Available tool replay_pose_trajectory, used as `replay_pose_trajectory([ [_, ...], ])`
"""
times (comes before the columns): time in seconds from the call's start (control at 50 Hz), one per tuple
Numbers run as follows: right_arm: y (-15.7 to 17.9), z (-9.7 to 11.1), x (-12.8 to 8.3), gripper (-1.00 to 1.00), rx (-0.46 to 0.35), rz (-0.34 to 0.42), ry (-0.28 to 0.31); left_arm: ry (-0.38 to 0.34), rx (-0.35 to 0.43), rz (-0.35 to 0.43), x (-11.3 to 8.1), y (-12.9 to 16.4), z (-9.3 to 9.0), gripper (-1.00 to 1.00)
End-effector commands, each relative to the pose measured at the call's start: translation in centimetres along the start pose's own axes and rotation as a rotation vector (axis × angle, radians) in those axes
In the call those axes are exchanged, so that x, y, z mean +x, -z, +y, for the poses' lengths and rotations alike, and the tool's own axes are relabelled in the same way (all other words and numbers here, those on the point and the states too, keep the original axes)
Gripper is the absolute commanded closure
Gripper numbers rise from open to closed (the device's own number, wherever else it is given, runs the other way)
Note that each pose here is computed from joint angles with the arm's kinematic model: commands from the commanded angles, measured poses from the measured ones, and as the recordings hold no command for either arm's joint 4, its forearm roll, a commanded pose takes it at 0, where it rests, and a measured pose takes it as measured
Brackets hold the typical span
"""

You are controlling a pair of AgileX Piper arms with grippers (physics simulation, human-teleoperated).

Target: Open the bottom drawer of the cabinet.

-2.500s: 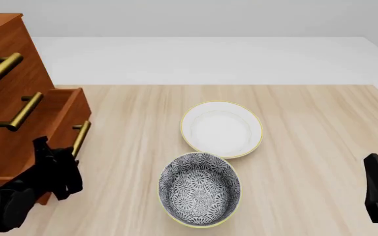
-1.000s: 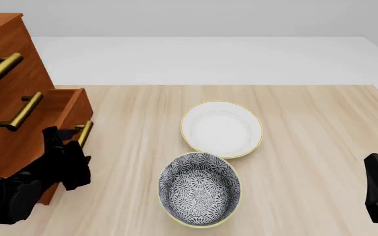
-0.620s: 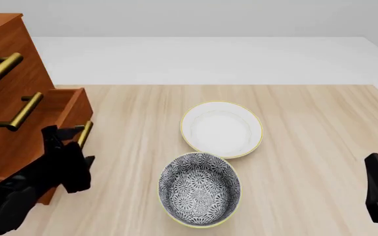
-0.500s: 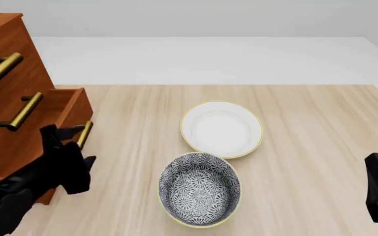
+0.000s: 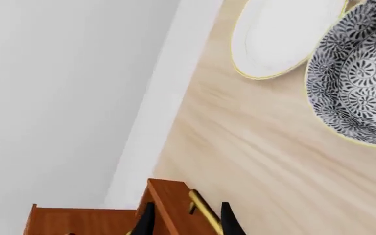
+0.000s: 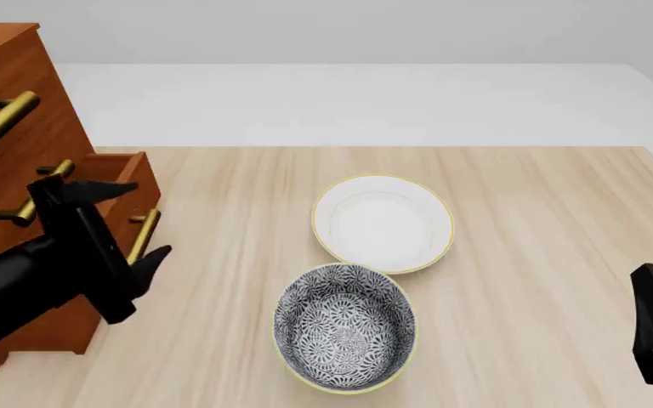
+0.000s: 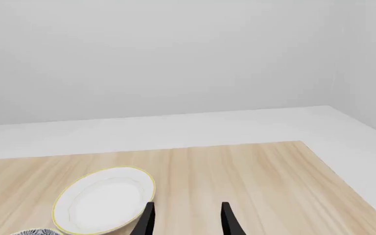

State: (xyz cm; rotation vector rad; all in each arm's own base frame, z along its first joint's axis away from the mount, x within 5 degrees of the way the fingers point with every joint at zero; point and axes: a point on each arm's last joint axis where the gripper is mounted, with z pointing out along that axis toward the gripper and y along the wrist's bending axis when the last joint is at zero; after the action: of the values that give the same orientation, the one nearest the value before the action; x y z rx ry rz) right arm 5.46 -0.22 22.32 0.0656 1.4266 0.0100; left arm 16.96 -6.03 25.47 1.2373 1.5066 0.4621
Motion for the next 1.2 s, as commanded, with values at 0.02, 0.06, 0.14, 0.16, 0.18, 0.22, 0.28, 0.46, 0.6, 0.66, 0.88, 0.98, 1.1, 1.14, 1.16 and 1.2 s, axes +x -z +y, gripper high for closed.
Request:
replay_pose_trajectory([
  [0.02, 0.0, 0.0, 0.0, -1.00, 0.000, -0.002, -0.001, 0.178, 0.058, -0.039, -3.1, 2.9, 2.9, -1.00],
  [0.06, 0.0, 0.0, 0.0, -1.00, -0.001, -0.002, -0.001, 0.267, 0.068, -0.047, -4.2, 3.5, 4.3, -1.00],
  [0.14, 0.0, 0.0, 0.1, -1.00, -0.001, -0.003, -0.002, 0.375, 0.072, -0.017, -4.7, 4.1, 5.8, -1.00],
  [0.16, 0.0, 0.0, 0.1, -1.00, -0.001, -0.003, -0.002, 0.404, 0.076, 0.000, -4.8, 4.2, 6.2, -1.00],
  [0.18, 0.0, 0.0, 0.1, -1.00, -0.001, -0.003, -0.002, 0.398, 0.086, 0.002, -4.8, 4.2, 6.0, -1.00],
  [0.22, 0.0, 0.0, 0.1, -1.00, -0.001, -0.003, -0.002, 0.461, 0.075, 0.008, -5.1, 4.7, 6.9, -1.00],
  [0.28, 0.0, 0.0, 0.1, -1.00, -0.002, -0.003, -0.003, 0.511, 0.082, 0.021, -5.5, 5.2, 7.6, -1.00],
  [0.46, 0.0, 0.0, 0.1, -1.00, -0.003, -0.002, -0.003, 0.714, 0.072, 0.104, -5.9, 5.9, 10.3, -1.00],
  [0.6, 0.0, 0.0, 0.1, -1.00, -0.004, -0.003, -0.006, 0.823, 0.033, 0.178, -5.4, 6.4, 11.8, -1.00],
  [0.66, 0.0, 0.0, 0.1, -1.00, -0.004, -0.002, -0.007, 0.863, 0.032, 0.188, -5.5, 6.8, 12.1, -1.00],
  [0.88, 0.0, 0.0, 0.0, -1.00, -0.005, -0.002, -0.012, 0.960, -0.008, 0.240, -4.9, 7.4, 12.8, -1.00],
  [0.98, 0.0, 0.0, 0.0, -1.00, -0.006, -0.004, -0.012, 1.020, -0.021, 0.277, -4.4, 7.1, 12.9, -1.00],
  [1.1, 0.0, 0.0, -0.1, -1.00, -0.007, -0.005, -0.015, 1.051, -0.049, 0.304, -3.6, 7.0, 12.9, -1.00],
  [1.14, 0.0, 0.0, -0.1, -1.00, -0.007, -0.005, -0.015, 1.053, -0.043, 0.309, -3.6, 6.8, 12.7, -1.00],
  [1.16, 0.0, 0.0, -0.1, -1.00, -0.007, -0.005, -0.016, 1.073, -0.046, 0.321, -3.3, 6.6, 12.5, -1.00],
  [1.2, 0.0, 0.0, -0.1, -1.00, -0.007, -0.006, -0.017, 1.062, -0.055, 0.333, -2.9, 6.4, 12.5, -1.00],
])
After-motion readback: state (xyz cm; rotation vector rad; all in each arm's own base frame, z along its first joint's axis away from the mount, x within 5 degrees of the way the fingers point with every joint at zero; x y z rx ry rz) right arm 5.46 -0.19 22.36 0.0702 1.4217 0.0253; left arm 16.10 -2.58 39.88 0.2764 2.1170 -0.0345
